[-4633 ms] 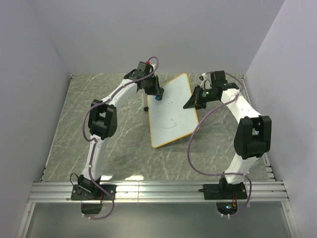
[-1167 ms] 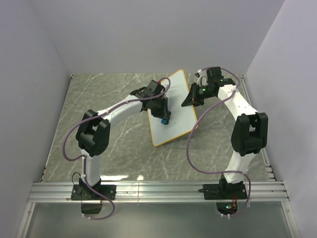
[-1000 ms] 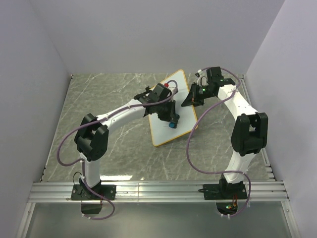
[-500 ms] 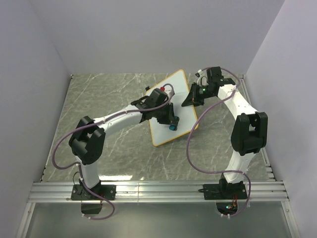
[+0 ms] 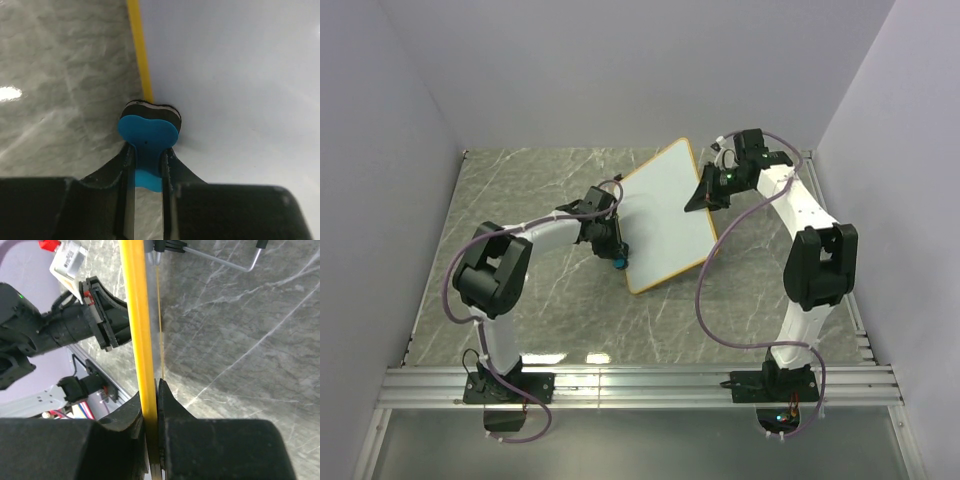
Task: Erase the whiteboard
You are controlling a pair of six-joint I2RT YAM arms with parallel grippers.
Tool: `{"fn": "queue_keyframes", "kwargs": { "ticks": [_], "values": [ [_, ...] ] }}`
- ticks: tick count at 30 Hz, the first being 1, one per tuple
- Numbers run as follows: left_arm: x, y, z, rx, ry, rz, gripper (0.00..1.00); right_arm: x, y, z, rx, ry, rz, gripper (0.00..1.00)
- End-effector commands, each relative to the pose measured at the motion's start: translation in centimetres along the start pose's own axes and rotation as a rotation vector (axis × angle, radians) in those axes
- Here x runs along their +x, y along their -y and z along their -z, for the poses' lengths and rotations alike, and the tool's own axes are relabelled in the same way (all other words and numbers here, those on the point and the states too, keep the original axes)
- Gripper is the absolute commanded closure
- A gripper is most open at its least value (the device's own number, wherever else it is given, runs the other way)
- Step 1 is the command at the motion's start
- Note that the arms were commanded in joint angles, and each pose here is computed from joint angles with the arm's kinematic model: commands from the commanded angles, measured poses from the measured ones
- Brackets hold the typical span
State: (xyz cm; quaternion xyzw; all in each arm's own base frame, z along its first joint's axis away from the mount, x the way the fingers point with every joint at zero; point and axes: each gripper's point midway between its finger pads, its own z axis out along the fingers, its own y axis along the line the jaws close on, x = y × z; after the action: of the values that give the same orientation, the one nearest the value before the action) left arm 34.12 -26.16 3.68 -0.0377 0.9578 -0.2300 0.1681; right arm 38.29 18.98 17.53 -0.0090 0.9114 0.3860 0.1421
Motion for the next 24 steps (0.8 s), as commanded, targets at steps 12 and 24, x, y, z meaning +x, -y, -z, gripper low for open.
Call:
{"fn": "queue_keyframes", "kwargs": {
  "ticks": [12,24],
  "values": [
    [-7.9,1.5,12.5,-0.103,0.263,-0.046,1.00,-1.9,-1.7,-0.6,0.065,-0.025,-0.165,1.00],
    [-4.6,-3.1,14.4,-0.184,0.245,0.002,1.00,-6.6,-4.3,2.9,-0.002,0.105,-0.148,1.00]
  ]
}}
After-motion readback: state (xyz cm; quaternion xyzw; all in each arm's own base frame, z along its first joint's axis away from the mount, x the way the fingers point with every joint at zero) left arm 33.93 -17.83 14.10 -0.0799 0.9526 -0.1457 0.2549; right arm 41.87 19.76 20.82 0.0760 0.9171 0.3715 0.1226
